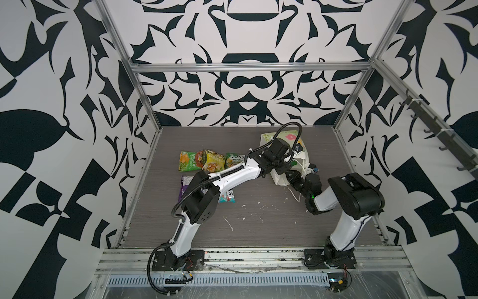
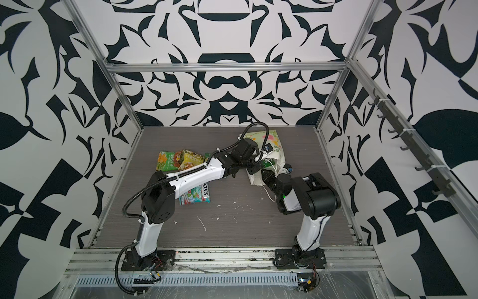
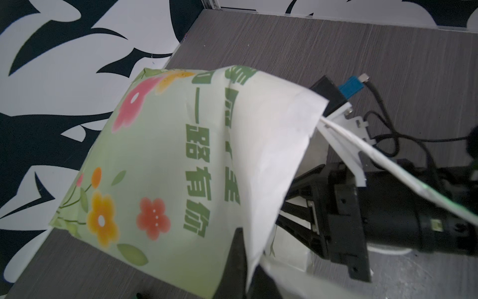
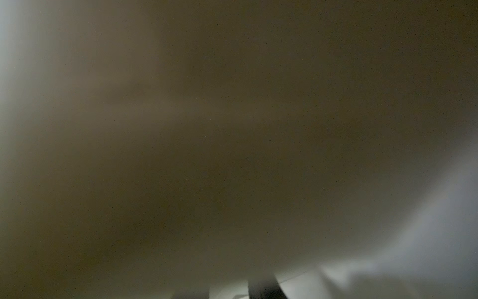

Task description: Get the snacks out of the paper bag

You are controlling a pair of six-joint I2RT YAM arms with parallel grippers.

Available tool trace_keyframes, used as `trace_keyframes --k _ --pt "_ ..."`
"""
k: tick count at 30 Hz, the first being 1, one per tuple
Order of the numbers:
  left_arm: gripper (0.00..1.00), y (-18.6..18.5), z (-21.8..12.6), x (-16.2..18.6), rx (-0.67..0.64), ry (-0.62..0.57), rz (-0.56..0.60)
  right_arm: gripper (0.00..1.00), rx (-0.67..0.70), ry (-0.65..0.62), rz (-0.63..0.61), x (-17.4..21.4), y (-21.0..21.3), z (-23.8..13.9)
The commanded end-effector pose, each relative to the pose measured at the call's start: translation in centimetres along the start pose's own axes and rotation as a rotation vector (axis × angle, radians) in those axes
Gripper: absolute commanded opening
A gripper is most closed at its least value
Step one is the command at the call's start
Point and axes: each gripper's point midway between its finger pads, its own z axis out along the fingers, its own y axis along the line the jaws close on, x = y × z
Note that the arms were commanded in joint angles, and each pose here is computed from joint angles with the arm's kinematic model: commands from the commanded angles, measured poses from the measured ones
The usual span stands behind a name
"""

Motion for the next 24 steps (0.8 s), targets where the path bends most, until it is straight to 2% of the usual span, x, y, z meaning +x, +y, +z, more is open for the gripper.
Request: trace_keyframes --k 1,4,8,11,18,24 --pt "0.0 -0.6 -0.2 -1.2 0.02 -0.029 -0.011 0.33 -0.139 -0.076 0.015 -1.7 3.9 0.9" --pt "0.0 -0.6 -0.2 -1.2 0.019 -0.027 -0.006 0.41 -0.132 -0.058 0.058 -1.5 3.5 1.8" --pt "0.0 -0.9 -0.2 -1.4 0.024 -0.034 0.008 0.44 -0.11 -0.039 0.118 -0.7 2.4 2.7" --pt "0.0 -0.9 -0.2 -1.6 0.024 -0.042 0.011 0.51 -0.101 -0.031 0.135 -0.4 2.3 3.3" --pt "0.0 -1.3 -0.2 -2.1 0.034 -0.062 0.023 0.52 -0.068 -0.006 0.155 0.0 2.2 5.0" --pt "0.0 -2.0 -0.4 -2.7 0.044 -0.084 0.04 0.53 0.003 -0.044 0.163 -0.3 1.5 6.9"
